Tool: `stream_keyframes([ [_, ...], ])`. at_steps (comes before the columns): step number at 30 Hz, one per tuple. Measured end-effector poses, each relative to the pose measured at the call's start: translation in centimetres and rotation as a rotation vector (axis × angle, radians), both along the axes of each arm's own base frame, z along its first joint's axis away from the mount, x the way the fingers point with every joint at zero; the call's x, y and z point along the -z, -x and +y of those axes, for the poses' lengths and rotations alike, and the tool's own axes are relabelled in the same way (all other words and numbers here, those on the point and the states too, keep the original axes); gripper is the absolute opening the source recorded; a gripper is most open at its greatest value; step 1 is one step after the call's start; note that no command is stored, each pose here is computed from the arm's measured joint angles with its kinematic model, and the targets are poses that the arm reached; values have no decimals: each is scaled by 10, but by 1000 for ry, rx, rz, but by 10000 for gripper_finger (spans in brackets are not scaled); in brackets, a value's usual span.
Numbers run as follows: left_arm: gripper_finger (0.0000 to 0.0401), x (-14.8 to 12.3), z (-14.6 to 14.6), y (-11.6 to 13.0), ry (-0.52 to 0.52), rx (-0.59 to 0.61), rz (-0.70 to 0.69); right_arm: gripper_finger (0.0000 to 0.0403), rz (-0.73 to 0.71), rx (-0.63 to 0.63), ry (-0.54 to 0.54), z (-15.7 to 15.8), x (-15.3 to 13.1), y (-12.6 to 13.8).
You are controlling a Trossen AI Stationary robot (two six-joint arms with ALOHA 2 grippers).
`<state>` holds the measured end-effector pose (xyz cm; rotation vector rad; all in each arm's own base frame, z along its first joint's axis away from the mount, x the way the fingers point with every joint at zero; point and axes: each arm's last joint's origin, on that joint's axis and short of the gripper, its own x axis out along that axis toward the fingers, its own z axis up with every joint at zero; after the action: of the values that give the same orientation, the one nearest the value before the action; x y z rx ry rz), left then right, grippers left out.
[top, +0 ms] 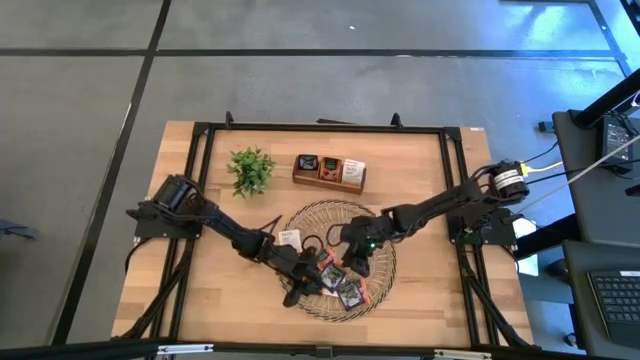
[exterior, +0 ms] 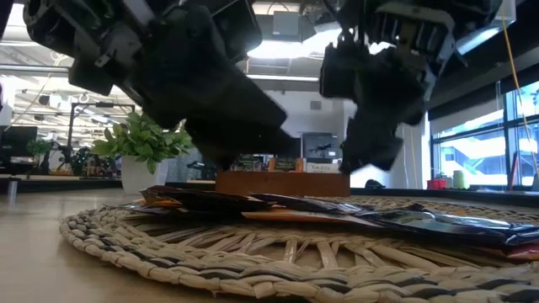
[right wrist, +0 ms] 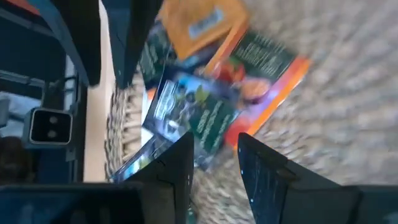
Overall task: Pick & Place Tea
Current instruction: Put the black and white tea bag into the left section of the wooden organizer
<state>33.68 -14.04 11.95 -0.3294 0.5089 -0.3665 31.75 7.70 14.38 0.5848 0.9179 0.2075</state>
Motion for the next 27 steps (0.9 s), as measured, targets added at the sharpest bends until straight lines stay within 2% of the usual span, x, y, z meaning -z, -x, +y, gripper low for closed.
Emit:
stream_keyframes([
  [8, 120, 7, 0, 1, -31, -12, 55, 127, 52, 7, -20, 4, 23, -5],
  [17, 117, 12, 4, 3, -71, -99, 106, 127, 80, 20, -90, 5, 25, -6],
  [27, 119, 13, 6, 3, -90, -147, 113, 126, 87, 40, -110, 5, 24, -6],
])
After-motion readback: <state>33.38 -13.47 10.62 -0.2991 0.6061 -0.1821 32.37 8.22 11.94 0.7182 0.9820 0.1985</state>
